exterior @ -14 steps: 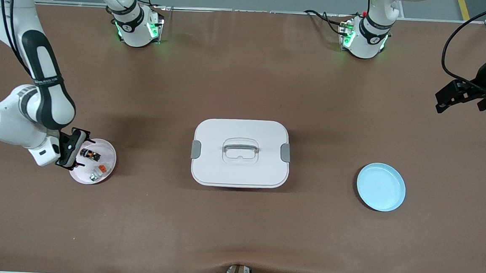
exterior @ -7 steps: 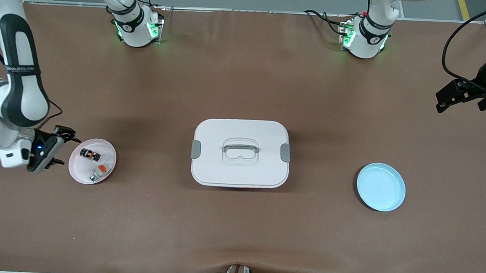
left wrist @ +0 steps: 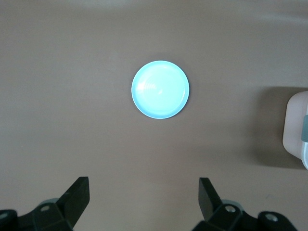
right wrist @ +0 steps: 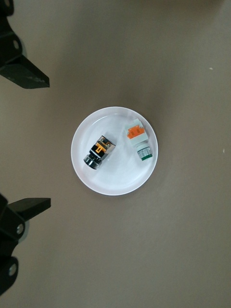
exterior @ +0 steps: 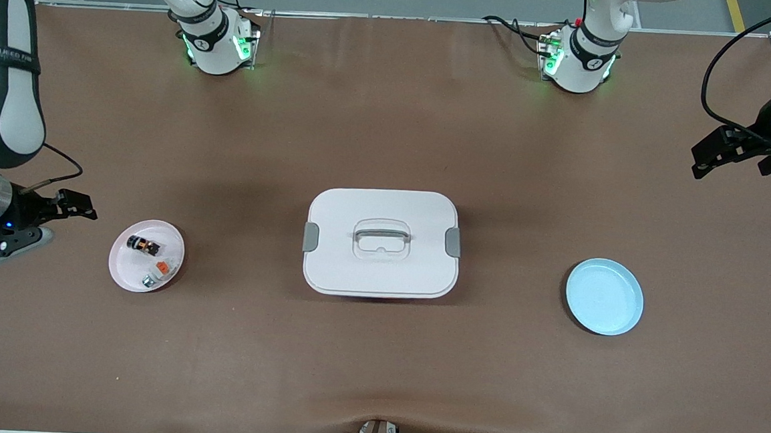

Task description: Transfer orange switch to right arm and place

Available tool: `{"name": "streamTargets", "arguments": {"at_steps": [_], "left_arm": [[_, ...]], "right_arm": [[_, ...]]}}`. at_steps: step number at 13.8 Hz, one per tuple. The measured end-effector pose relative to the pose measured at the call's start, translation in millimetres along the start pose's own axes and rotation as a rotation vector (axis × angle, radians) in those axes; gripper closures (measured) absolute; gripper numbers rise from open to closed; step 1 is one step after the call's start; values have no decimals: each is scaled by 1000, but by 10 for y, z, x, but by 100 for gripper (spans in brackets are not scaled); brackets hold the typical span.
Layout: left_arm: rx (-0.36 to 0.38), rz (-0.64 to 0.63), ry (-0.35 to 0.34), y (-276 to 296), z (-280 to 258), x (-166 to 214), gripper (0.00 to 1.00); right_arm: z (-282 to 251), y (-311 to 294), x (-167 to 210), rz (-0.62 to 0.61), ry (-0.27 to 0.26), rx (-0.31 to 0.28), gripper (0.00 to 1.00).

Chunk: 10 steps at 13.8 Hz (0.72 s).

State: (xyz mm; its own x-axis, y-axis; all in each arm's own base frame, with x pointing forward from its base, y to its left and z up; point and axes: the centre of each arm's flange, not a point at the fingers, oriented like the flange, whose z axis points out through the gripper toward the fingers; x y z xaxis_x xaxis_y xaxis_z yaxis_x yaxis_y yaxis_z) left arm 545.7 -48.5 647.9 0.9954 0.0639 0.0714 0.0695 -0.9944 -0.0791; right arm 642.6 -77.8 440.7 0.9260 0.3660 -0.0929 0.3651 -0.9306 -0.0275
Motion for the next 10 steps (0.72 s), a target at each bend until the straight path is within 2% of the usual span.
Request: {"name": "streamTargets", "arguments": {"at_steps": [2, 5, 6, 9, 10], "left_arm": [[0, 0, 0, 0, -1, 0, 0], [0, 0, 0, 0, -1, 0, 0], [0, 0, 0, 0, -1, 0, 0], [0, 0, -1, 0, -1, -1, 0], [1, 0, -3, -1, 0, -5, 0]], "right_arm": [[-333, -149, 49, 121, 10, -54, 0], [-850, -207, 56, 343, 77, -79, 0], [-968, -228, 59, 378, 94, -82, 0], [-1084, -302, 4, 415, 59, -39, 0], [-1135, -320, -7, 423, 65, -27, 0]]}}
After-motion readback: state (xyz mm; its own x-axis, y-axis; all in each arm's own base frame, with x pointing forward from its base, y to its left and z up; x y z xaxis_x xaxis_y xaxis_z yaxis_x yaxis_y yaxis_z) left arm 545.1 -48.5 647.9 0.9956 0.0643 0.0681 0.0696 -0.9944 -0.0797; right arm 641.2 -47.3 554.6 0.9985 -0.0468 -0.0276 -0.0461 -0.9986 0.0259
